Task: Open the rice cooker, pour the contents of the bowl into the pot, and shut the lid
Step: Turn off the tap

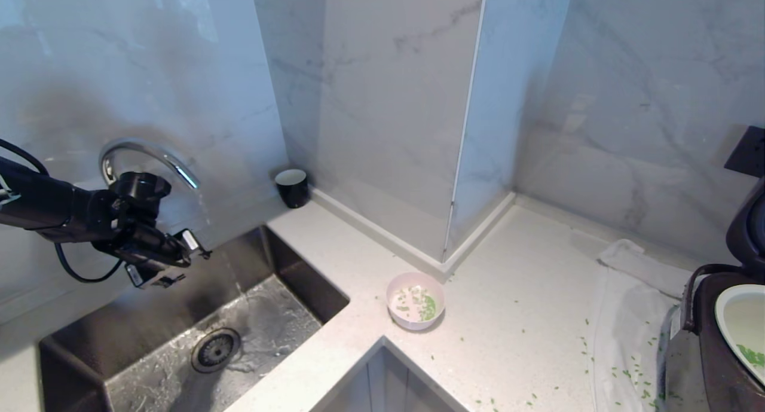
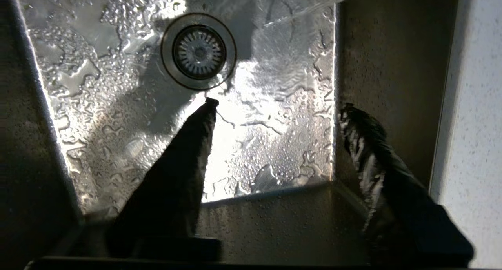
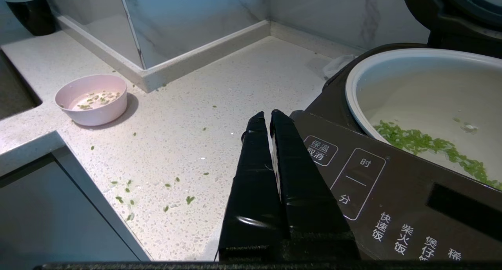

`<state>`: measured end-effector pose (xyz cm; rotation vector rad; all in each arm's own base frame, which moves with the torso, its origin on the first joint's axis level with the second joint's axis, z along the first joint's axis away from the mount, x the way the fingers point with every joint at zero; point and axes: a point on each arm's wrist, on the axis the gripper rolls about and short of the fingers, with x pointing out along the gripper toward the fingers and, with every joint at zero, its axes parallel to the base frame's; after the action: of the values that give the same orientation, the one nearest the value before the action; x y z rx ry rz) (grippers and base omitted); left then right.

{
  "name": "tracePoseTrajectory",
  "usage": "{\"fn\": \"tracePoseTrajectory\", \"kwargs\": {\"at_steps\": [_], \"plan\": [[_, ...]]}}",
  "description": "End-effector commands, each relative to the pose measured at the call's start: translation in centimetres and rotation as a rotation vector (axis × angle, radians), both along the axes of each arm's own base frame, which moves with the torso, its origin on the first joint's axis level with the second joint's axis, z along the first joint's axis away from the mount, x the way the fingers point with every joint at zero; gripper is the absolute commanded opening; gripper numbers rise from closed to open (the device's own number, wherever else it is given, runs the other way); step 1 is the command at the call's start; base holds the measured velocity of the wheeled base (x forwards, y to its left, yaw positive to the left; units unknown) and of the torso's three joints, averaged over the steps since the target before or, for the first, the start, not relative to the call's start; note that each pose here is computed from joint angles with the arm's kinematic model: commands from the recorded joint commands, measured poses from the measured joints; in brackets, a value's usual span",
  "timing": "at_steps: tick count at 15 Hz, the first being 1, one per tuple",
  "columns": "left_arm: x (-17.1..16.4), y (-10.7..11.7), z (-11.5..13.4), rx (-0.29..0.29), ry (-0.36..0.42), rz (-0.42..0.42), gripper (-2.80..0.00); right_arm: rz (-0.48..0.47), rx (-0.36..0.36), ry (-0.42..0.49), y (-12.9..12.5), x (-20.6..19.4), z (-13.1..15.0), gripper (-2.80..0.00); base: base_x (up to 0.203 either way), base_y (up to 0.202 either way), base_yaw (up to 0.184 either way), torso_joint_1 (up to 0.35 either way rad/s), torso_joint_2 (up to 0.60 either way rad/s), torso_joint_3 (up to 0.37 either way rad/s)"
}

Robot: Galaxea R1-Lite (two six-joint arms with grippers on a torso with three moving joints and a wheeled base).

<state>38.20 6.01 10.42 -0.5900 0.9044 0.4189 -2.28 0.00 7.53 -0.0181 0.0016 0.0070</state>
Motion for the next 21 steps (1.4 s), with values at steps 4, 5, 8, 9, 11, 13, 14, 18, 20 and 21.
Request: {"fn": "tracePoseTrajectory", "kwargs": {"at_steps": [4, 5, 8, 9, 11, 13, 14, 18, 20, 21], "plan": [[0.3, 3.7, -0.7, 0.012, 0.004, 0.063, -2.80, 0.001, 0.000, 0.001, 0.0, 0.0, 0.0, -2.80, 0.000, 0.000, 0.000, 0.000, 0.00, 0.000], [0.3, 4.7, -0.7, 0.014, 0.000, 0.074, -2.80, 0.001, 0.000, 0.001, 0.0, 0.0, 0.0, -2.80, 0.000, 0.000, 0.000, 0.000, 0.00, 0.000], [0.6, 8.0, -1.0, 0.022, -0.014, 0.123, -2.80, 0.001, 0.000, 0.001, 0.0, 0.0, 0.0, -2.80, 0.000, 0.000, 0.000, 0.000, 0.00, 0.000], [0.8, 9.0, -1.1, 0.029, -0.020, 0.137, -2.80, 0.001, 0.000, 0.001, 0.0, 0.0, 0.0, -2.80, 0.000, 0.000, 0.000, 0.000, 0.00, 0.000], [1.2, 10.3, -1.1, 0.039, -0.037, 0.156, -2.80, 0.001, 0.000, 0.001, 0.0, 0.0, 0.0, -2.80, 0.000, 0.000, 0.000, 0.000, 0.00, 0.000], [1.5, 10.7, -1.5, 0.041, -0.035, 0.164, -2.80, 0.001, 0.000, 0.001, 0.0, 0.0, 0.0, -2.80, 0.000, 0.000, 0.000, 0.000, 0.00, 0.000], [1.7, 10.8, -1.5, 0.042, -0.042, 0.165, -2.80, 0.001, 0.000, 0.001, 0.0, 0.0, 0.0, -2.80, 0.000, 0.000, 0.000, 0.000, 0.00, 0.000], [2.5, 11.5, -0.1, 0.056, -0.101, 0.176, -2.80, 0.001, 0.000, 0.001, 0.0, 0.0, 0.0, -2.80, 0.000, 0.000, 0.000, 0.000, 0.00, 0.000], [2.7, 11.5, 0.4, 0.060, -0.120, 0.175, -2.80, 0.001, 0.000, 0.001, 0.0, 0.0, 0.0, -2.80, 0.000, 0.000, 0.000, 0.000, 0.00, 0.000], [2.8, 11.5, 0.5, 0.062, -0.126, 0.176, -2.80, 0.001, 0.000, 0.001, 0.0, 0.0, 0.0, -2.80, 0.000, 0.000, 0.000, 0.000, 0.00, 0.000]]}}
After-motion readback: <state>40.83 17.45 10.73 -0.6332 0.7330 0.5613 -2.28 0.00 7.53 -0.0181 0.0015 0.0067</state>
